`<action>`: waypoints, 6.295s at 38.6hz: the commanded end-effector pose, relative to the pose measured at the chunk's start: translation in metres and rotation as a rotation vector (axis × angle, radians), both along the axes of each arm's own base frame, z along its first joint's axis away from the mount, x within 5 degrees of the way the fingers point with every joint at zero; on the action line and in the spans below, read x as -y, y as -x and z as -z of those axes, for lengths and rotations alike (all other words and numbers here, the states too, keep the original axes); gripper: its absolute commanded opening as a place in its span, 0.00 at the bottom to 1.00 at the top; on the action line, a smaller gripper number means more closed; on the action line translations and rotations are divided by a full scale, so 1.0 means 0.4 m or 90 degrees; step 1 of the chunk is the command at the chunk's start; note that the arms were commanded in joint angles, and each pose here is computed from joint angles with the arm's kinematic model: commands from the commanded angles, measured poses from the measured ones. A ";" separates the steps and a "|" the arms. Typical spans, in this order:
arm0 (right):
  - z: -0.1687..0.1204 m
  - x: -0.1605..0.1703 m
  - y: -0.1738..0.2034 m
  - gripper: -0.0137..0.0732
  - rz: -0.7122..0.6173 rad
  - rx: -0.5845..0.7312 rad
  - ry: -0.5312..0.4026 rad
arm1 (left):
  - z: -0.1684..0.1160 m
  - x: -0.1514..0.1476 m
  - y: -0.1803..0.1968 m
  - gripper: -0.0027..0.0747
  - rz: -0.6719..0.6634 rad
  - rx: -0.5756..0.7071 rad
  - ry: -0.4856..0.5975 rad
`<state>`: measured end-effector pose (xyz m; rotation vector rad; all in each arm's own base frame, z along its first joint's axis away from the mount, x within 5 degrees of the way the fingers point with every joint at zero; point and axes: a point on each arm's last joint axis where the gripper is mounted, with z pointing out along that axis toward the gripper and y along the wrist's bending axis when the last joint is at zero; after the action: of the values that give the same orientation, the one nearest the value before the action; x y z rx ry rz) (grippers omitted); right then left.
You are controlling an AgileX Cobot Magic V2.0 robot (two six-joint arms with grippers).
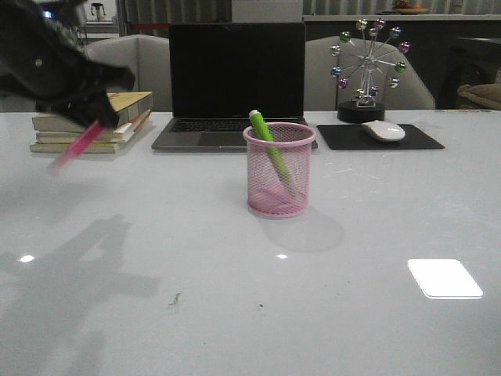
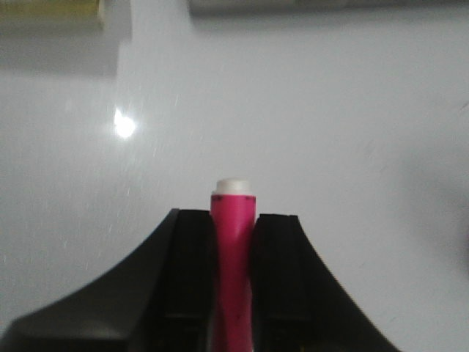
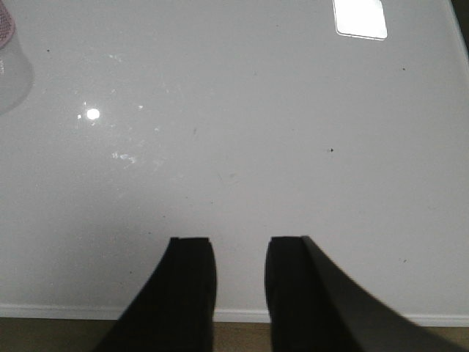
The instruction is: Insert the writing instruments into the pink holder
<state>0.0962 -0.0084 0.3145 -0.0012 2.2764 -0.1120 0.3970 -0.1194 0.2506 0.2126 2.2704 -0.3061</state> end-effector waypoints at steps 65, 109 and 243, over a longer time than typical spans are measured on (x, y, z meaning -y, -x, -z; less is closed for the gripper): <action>-0.032 0.005 -0.008 0.53 0.003 0.054 0.016 | 0.030 0.468 0.095 0.18 0.107 0.578 0.196; -0.036 0.005 -0.011 0.53 0.002 0.069 0.017 | -0.457 0.202 0.256 0.45 0.136 0.560 0.131; -0.047 -0.027 -0.015 0.21 -0.018 0.106 -0.104 | -0.265 -0.266 0.788 0.35 -0.070 0.345 -0.062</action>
<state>0.1000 0.0029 0.3189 0.0581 2.2128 0.0886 0.0807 -0.0137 0.3402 0.2234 1.8558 -0.0607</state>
